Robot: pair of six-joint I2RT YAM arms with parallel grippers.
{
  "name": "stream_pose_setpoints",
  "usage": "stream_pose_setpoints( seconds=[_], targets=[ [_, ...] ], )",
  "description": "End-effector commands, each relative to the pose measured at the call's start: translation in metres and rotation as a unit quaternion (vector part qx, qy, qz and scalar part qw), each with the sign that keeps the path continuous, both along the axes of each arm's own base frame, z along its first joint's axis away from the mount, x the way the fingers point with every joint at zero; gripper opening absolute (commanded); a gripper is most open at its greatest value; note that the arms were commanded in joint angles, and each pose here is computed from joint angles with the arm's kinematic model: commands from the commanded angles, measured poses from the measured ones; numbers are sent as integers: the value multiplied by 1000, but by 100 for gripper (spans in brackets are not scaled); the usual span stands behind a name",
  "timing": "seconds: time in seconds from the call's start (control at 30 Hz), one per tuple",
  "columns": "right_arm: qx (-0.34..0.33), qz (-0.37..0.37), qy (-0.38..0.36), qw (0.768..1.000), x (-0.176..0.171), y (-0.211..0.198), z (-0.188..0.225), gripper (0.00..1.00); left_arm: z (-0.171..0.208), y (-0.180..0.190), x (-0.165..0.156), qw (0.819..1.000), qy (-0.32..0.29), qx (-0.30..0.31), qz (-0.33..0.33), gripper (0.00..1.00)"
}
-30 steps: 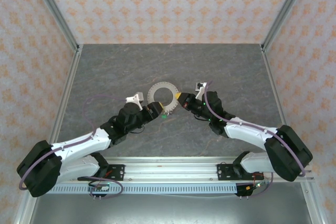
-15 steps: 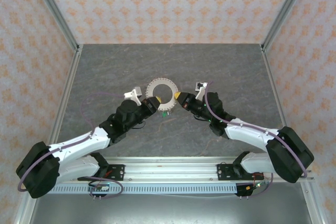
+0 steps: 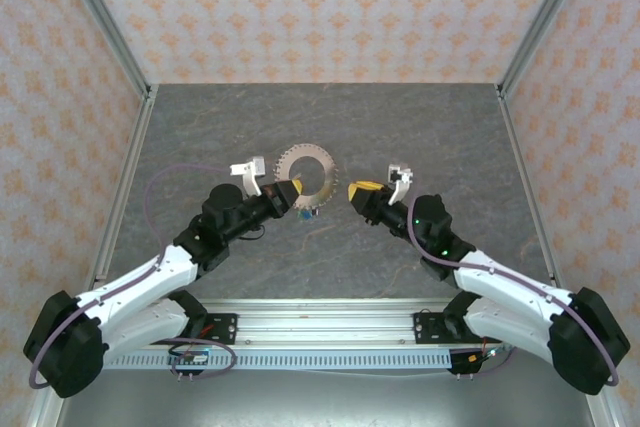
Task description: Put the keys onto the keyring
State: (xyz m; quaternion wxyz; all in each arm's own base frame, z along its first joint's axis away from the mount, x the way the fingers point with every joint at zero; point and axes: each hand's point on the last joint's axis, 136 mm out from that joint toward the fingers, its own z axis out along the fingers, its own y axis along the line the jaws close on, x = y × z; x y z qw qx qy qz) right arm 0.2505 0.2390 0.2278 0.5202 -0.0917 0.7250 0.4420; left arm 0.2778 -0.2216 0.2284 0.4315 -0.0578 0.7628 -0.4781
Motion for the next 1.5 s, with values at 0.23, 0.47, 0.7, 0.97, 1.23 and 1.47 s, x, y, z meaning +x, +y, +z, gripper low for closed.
stream_pose_setpoints(
  seconds=[0.23,0.47,0.7,0.97,1.23,1.47],
  targets=[
    [-179,146,-326,917,-61,32,8,24,82,-11,-34,967,-236,21,-91,0],
    [-210,118,-416,877,-69,44,12,20,97,-19,-44,954,-272,20,-126,0],
    [-215,99,-442,866,-68,46,22,20,104,-19,-45,952,-278,16,-126,0],
    [-208,117,-440,865,-72,52,20,15,108,-15,-47,953,-278,15,-120,0],
    [-198,137,-438,866,-78,57,20,14,107,-10,-48,956,-271,15,-107,0],
    [-191,109,-441,870,-71,54,30,15,105,-9,-48,958,-267,13,-105,0]
  ],
)
